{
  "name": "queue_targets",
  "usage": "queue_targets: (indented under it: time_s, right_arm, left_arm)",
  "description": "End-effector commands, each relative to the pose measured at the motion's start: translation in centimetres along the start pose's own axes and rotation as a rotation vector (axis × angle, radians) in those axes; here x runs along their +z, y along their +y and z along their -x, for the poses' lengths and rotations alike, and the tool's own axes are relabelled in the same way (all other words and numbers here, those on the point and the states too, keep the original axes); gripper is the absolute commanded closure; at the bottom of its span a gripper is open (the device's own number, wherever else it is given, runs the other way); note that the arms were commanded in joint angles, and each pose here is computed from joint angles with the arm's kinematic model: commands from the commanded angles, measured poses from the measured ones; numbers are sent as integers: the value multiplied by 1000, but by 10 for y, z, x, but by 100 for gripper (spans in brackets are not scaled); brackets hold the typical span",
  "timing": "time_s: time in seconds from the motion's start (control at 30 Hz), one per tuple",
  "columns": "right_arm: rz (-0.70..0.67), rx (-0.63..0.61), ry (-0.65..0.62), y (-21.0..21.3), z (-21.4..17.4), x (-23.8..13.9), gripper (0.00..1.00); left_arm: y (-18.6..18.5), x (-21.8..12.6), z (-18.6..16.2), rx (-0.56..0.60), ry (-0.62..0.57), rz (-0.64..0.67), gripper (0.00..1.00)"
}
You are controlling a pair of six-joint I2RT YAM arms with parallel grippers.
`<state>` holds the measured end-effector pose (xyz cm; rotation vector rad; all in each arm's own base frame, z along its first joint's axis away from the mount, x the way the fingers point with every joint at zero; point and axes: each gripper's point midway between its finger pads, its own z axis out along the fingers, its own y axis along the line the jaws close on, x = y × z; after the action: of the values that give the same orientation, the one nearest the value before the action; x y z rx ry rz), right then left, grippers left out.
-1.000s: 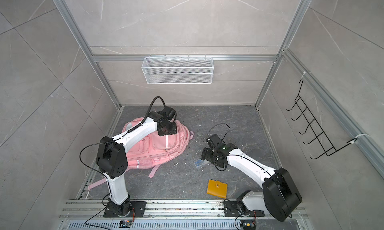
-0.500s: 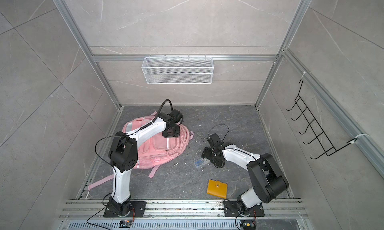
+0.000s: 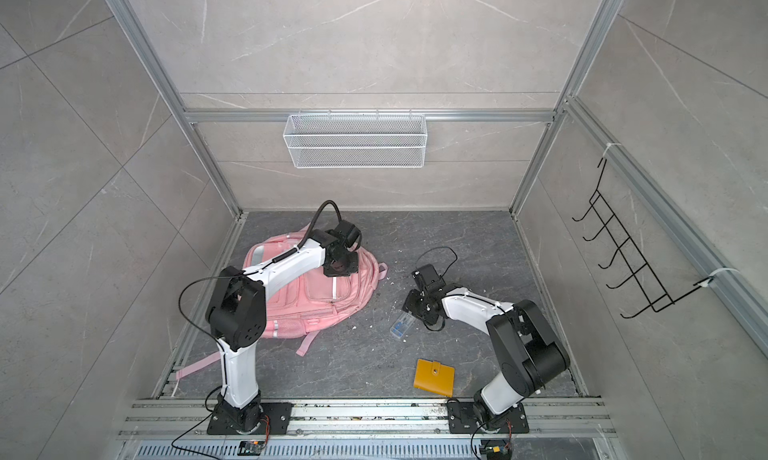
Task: Pack the student bag
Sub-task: 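Release the zipper and move the right gripper toward the clear pencil box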
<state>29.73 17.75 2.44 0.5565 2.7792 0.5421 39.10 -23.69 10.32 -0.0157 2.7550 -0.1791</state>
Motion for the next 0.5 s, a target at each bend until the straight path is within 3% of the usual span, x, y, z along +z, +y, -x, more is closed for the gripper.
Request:
queue_targets:
  time_s: [0.0,0.17,0.33,0.47]
  right_arm:
    - [-100,-17,45,-26,-11,15,49]
    - [-150,-85,37,-34,-8,20,51]
    - [-176,-155,40,-30,-1,18,26]
    - [-202,-196,60,-28,1,21,17]
  left_arm:
    - [-18,-67,22,-16,-139,-225,100]
    - [-23,-109,20,-22,-211,-401,100]
    - [-11,-123,9,-52,-218,-447,100]
    - [-5,-135,5,-77,-243,-491,100]
